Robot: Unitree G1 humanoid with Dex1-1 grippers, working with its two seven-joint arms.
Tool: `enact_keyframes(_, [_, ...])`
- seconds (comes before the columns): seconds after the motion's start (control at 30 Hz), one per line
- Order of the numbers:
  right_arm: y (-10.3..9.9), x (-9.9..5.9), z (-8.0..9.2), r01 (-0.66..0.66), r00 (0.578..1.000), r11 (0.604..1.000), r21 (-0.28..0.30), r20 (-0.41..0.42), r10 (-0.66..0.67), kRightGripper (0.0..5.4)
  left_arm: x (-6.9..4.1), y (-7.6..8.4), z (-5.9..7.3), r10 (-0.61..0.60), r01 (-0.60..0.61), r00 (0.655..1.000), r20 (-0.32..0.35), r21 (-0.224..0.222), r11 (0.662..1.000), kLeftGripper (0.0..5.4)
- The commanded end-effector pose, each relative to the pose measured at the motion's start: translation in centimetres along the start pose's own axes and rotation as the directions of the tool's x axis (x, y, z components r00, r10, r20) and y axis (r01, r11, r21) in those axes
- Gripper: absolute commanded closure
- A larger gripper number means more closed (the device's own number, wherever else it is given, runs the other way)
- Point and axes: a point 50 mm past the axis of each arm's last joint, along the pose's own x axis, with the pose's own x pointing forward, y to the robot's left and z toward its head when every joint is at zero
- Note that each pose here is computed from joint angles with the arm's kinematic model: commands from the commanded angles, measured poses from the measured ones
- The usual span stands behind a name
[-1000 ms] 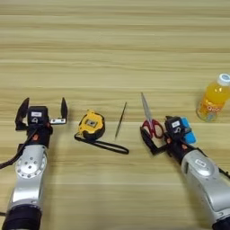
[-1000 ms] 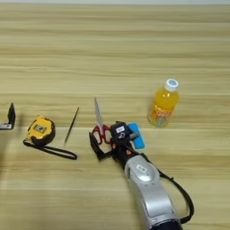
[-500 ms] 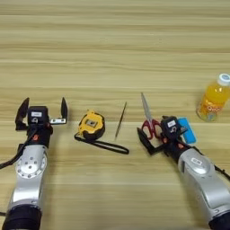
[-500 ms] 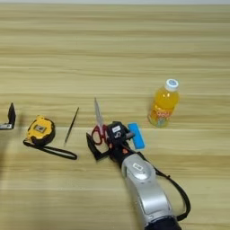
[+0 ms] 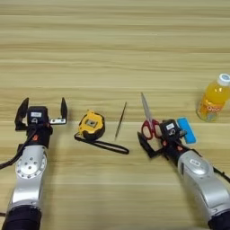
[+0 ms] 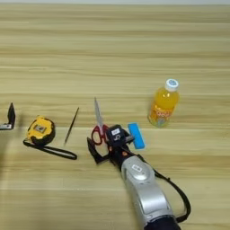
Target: Move the objects on the table
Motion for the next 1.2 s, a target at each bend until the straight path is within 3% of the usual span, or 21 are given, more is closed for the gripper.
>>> enact_keyframes(0.03, [0.1,0.1,-0.6,-0.007,0.999,0.999,0.039,-0.043,0.008,0.06,0.0,0.0,0.2,-0.003,0.003,1.0,0.001,0.014,1.0,0.0])
enact_keyframes(0.47, [-0.7,0.8,-1.6,0.02,0.996,0.996,0.092,-0.092,-0.011,0.06,-0.1,0.1,0.2,-0.003,0.003,1.0,0.003,0.014,1.0,0.0])
enact_keyframes(1.2, [0.0,0.0,-2.6,0.005,0.987,0.998,0.07,-0.16,0.007,0.19,-0.1,0.0,0.4,0.002,-0.002,1.0,0.006,0.011,1.0,0.0])
